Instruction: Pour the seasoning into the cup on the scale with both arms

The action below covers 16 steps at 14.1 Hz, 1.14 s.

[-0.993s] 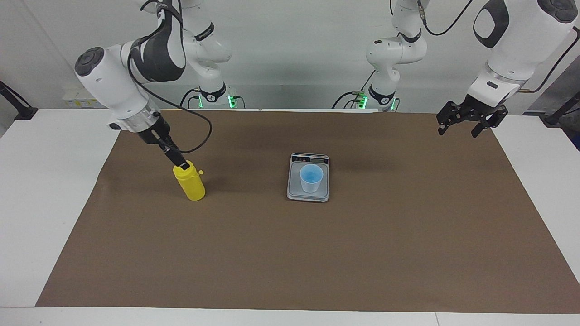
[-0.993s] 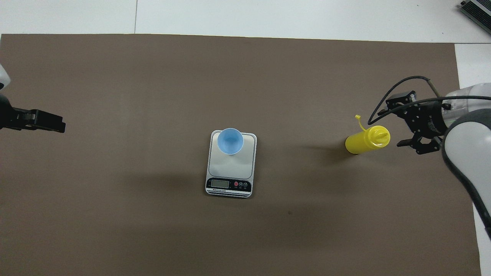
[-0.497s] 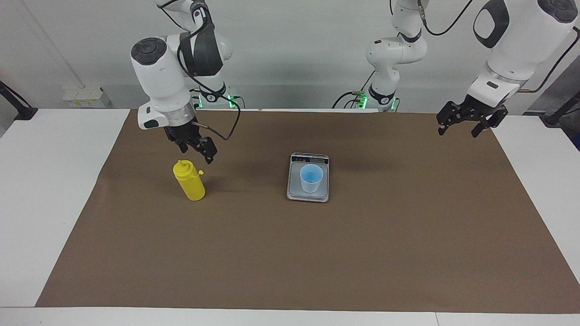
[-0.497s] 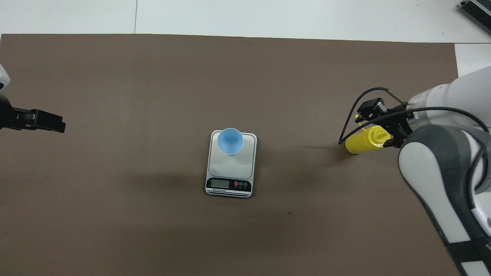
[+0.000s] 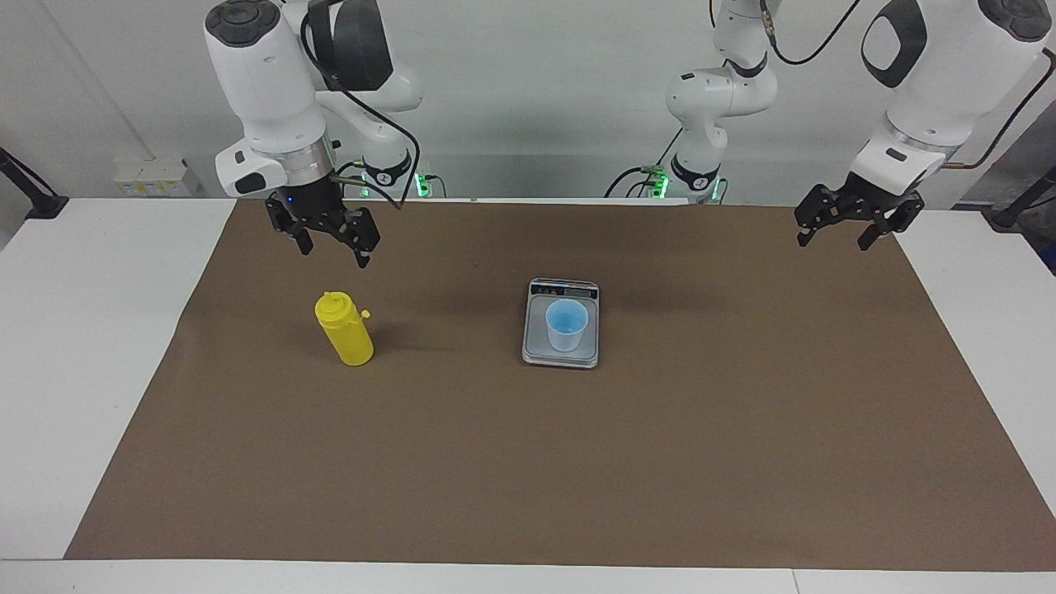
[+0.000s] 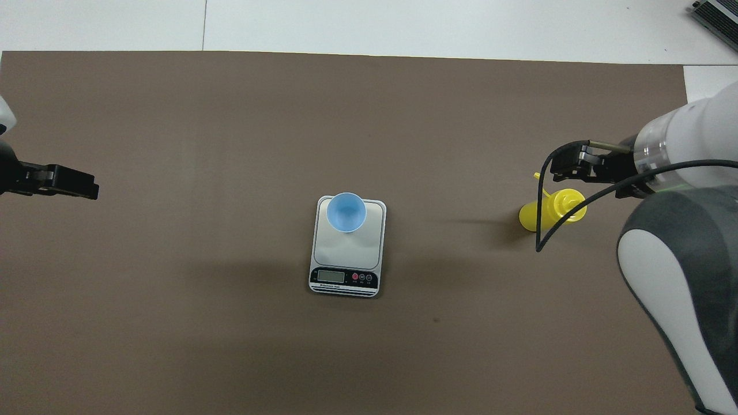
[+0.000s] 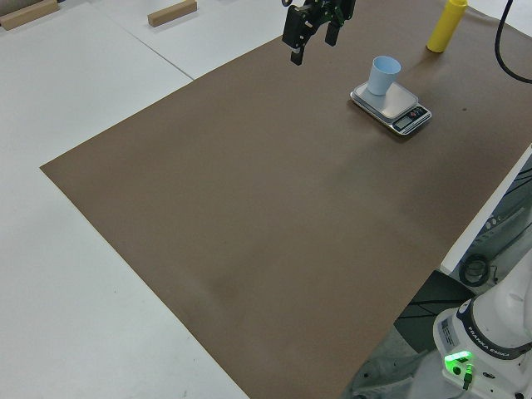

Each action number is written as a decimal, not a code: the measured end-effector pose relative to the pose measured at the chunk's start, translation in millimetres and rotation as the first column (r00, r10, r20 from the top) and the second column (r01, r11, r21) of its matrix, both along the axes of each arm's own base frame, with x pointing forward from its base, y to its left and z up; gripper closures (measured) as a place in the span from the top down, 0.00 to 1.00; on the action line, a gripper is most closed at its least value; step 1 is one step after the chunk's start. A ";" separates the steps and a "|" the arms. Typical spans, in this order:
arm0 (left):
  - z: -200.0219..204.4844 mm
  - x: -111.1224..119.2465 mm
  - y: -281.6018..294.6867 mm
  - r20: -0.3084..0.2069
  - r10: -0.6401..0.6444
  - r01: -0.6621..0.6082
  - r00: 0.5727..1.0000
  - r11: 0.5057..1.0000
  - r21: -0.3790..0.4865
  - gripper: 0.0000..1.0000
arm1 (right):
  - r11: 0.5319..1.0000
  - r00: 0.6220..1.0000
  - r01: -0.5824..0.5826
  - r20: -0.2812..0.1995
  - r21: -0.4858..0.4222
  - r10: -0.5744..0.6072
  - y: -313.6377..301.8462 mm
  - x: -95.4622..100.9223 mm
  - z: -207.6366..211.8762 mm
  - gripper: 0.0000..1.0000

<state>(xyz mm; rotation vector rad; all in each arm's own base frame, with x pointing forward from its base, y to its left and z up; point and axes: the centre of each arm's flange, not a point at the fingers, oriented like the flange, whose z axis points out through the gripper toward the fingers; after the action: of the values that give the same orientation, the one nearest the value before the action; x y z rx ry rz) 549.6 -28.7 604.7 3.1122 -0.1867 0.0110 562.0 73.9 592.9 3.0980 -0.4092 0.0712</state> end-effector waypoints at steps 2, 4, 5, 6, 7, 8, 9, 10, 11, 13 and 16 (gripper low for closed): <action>0.0 0.0 0.0 0.000 0.000 0.000 1.000 1.000 0.000 1.00 | 1.000 1.000 -0.013 -0.028 -0.006 0.013 -0.4 -7.1 4.7 1.00; 0.0 0.0 0.0 0.000 0.000 0.000 1.000 1.000 0.000 1.00 | 1.000 0.998 -0.026 -0.061 -0.011 0.025 -0.5 -12.7 2.2 1.00; 0.0 0.0 0.0 0.000 0.000 0.000 1.000 1.000 0.000 1.00 | 0.999 0.997 -0.038 -0.070 -0.011 0.037 -0.5 -13.7 0.5 1.00; 0.0 0.0 0.0 0.000 0.000 0.000 1.000 1.000 0.000 1.00 | 0.999 0.996 -0.042 -0.074 -0.010 0.041 -0.5 -14.0 -0.9 1.00; 0.0 0.0 0.0 0.000 0.000 0.000 1.000 1.000 0.000 1.00 | 0.999 0.996 -0.044 -0.076 -0.010 0.043 -0.4 -14.1 -1.9 1.00; 0.0 0.0 0.0 0.000 0.000 0.000 1.000 1.000 0.000 1.00 | 0.999 0.996 -0.044 -0.077 -0.010 0.043 -0.5 -14.2 -2.5 1.00; 0.0 0.0 0.0 0.000 0.000 0.000 1.000 1.000 0.000 1.00 | 0.999 0.996 -0.044 -0.078 -0.010 0.043 -0.6 -14.3 -2.9 1.00; 0.0 0.0 0.0 0.000 0.000 0.000 1.000 1.000 0.000 1.00 | 0.999 0.996 -0.043 -0.079 -0.010 0.042 -1.1 -14.3 -3.2 1.00; 0.0 0.0 0.0 0.000 0.000 0.000 1.000 1.000 0.000 1.00 | 0.999 0.996 -0.042 -0.079 -0.010 0.041 -1.6 -14.2 -3.5 1.00; 0.0 0.0 0.0 0.000 0.000 0.000 1.000 1.000 0.000 1.00 | 0.999 0.996 -0.041 -0.081 -0.010 0.040 -2.9 -14.3 -4.3 1.00; 0.0 0.0 0.0 0.000 0.000 0.000 1.000 1.000 0.000 1.00 | 0.998 0.995 -0.061 -0.084 -0.010 0.060 -2.1 -15.6 -5.1 1.00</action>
<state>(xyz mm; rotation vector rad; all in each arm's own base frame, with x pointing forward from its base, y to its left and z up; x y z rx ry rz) 549.6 -28.7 604.7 3.1122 -0.1867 0.0110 546.4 71.9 587.8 3.0878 -0.3115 -0.0545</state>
